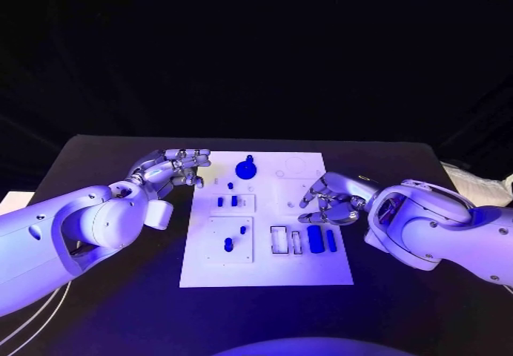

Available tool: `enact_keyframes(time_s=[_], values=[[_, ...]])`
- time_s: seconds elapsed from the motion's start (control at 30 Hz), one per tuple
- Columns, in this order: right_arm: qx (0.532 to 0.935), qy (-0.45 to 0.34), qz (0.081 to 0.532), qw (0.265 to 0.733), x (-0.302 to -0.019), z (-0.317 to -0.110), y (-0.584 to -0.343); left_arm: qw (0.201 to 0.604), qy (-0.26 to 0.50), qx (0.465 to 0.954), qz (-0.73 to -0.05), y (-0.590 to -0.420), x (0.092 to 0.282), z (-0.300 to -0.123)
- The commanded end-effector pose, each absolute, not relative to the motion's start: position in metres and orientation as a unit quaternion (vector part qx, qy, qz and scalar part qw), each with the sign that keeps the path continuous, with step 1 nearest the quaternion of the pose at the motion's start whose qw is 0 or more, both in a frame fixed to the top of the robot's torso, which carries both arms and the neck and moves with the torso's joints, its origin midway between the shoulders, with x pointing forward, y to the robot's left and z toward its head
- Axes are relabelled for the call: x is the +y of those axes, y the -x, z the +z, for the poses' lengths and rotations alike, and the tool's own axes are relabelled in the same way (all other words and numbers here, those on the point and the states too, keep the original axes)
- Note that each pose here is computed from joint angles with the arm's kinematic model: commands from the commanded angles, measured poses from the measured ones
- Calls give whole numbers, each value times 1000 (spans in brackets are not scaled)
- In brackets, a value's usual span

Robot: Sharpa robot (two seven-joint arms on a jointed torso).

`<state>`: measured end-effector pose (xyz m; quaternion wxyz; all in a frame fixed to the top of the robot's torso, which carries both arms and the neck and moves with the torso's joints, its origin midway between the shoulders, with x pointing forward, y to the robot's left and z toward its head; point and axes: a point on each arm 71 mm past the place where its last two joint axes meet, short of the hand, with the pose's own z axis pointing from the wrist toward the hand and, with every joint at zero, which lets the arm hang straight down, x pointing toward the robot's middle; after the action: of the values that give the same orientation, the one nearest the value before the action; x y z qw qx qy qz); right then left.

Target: Assemble the parts on the task board

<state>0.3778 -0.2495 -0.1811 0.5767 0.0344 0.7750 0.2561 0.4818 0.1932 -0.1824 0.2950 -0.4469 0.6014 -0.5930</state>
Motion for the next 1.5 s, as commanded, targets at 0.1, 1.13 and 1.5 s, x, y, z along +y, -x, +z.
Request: enact_keyframes(time_s=[0.1,1.13,1.5], values=[[821,-59,192,534,-268,-194,-371,290,440,603,-600,-481,190,-181],[841,-28,129,524,-254,-224,-368,288,439,604,-600,-482,190,-182],[849,-19,131,512,-241,-240,-366,288,440,605,-599,-482,191,-183]])
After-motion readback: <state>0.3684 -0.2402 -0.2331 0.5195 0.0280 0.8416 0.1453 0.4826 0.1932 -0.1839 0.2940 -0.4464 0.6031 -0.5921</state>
